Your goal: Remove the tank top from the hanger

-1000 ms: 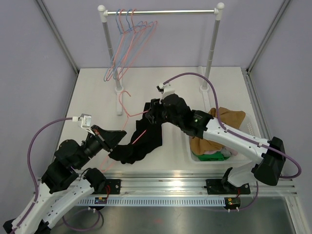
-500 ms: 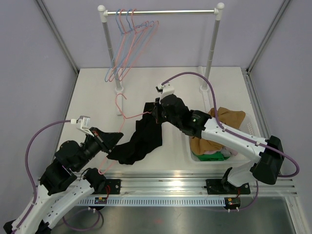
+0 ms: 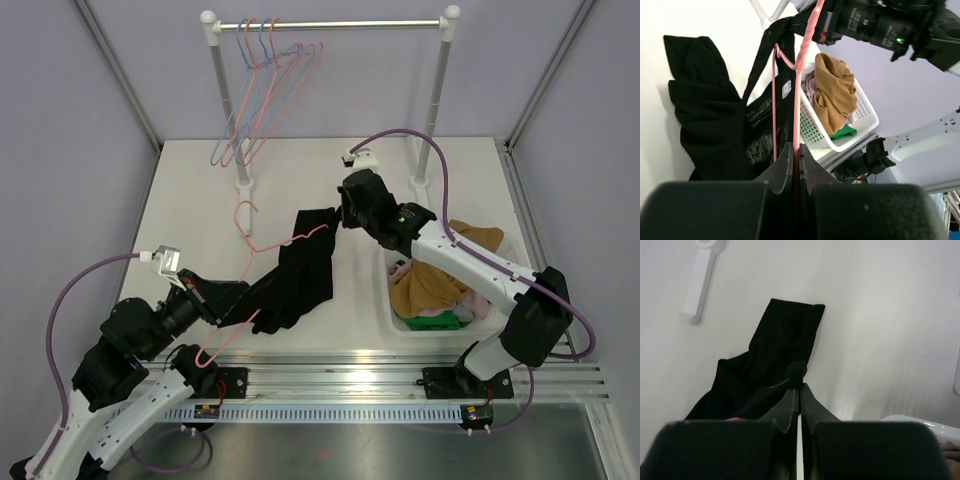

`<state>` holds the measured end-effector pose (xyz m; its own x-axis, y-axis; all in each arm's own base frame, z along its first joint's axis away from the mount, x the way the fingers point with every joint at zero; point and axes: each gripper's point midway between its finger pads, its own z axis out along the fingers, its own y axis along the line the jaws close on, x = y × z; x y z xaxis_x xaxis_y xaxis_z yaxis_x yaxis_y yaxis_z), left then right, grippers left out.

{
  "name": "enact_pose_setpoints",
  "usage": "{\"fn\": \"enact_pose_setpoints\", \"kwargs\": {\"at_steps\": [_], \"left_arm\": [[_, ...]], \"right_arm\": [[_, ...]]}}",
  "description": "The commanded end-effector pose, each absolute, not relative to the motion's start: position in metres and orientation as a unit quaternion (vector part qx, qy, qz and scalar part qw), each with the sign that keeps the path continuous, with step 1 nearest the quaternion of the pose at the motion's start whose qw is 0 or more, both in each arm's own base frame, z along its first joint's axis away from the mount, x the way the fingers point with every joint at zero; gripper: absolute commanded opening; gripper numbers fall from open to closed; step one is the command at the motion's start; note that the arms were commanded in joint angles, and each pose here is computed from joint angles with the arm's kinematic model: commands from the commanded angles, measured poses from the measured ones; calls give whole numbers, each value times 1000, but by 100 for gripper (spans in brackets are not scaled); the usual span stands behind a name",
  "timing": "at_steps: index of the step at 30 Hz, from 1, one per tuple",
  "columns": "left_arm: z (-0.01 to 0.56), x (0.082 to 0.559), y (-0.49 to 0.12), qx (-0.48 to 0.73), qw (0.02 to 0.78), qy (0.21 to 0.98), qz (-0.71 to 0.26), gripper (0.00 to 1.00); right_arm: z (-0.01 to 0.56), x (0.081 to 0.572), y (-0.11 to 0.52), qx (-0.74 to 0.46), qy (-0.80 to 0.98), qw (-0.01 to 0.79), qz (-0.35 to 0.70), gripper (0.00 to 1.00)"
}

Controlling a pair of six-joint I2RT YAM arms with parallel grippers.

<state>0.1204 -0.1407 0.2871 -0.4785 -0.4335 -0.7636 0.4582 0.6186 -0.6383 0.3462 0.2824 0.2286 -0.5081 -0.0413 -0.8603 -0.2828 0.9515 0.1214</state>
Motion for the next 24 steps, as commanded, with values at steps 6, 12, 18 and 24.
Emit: {"fn": "enact_pose_setpoints", "kwargs": {"at_steps": [6, 12, 18, 24], "left_arm": [[348, 103, -139, 40, 572, 648, -501, 0], [400, 110, -156, 87, 641, 543, -535, 0], [440, 122, -176, 160, 727, 427, -513, 0], [476, 155, -170, 130, 810, 360, -445, 0]], "right_arm": [[248, 314, 298, -110, 848, 459, 242, 0], [272, 254, 312, -141, 814, 413, 384, 0], [308, 182, 333, -212, 749, 330, 533, 0], [274, 150, 339, -262, 786, 316, 462, 0]]}}
